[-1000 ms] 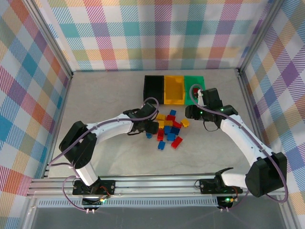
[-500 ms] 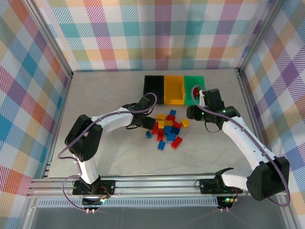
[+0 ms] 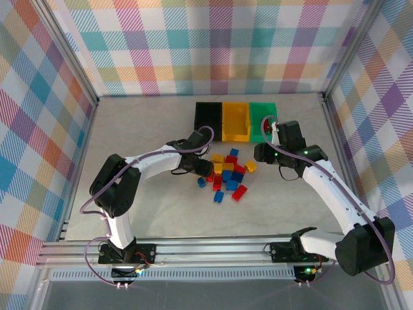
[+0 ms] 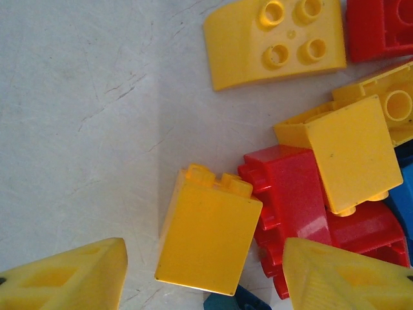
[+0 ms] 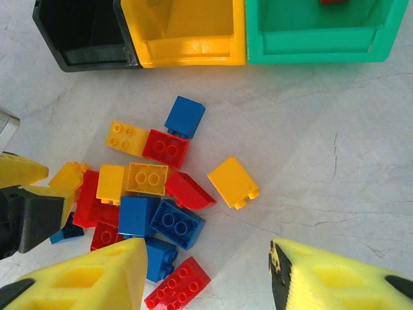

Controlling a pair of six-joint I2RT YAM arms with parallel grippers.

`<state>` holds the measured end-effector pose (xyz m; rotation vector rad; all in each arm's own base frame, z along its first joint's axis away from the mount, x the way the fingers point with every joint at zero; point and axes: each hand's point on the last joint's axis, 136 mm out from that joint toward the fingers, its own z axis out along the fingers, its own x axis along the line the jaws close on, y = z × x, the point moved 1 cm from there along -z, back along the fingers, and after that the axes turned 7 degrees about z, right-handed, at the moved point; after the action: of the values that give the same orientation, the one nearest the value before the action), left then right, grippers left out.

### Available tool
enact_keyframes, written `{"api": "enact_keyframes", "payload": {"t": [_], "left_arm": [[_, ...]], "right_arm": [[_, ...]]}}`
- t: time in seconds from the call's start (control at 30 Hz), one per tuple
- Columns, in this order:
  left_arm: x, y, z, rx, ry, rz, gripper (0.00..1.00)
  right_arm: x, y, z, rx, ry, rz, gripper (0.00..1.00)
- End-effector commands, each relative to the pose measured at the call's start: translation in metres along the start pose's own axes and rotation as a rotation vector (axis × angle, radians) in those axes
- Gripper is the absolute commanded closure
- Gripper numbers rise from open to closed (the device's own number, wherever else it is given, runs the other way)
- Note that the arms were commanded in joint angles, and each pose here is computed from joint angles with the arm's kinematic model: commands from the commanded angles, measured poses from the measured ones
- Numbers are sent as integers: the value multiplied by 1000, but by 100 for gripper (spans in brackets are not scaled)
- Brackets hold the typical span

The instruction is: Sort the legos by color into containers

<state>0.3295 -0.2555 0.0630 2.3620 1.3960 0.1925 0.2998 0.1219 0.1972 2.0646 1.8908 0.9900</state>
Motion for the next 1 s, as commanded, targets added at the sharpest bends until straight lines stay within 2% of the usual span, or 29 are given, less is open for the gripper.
{"api": "enact_keyframes", "payload": {"t": [0.0, 0.4, 0.73, 0.97], "left_arm": [[1, 3, 3, 3, -5, 7, 39], [7, 1, 13, 29, 11, -1, 45], [10, 5, 13, 22, 20, -3, 64], [17, 17, -7, -12, 76, -16, 67]], "right_arm": [[2, 2, -10, -18, 1, -6, 47], [1, 2, -17, -29, -5, -11, 46], [-1, 1, -17, -33, -13, -12, 46], [-3, -2, -12, -34, -6, -2, 46]]}}
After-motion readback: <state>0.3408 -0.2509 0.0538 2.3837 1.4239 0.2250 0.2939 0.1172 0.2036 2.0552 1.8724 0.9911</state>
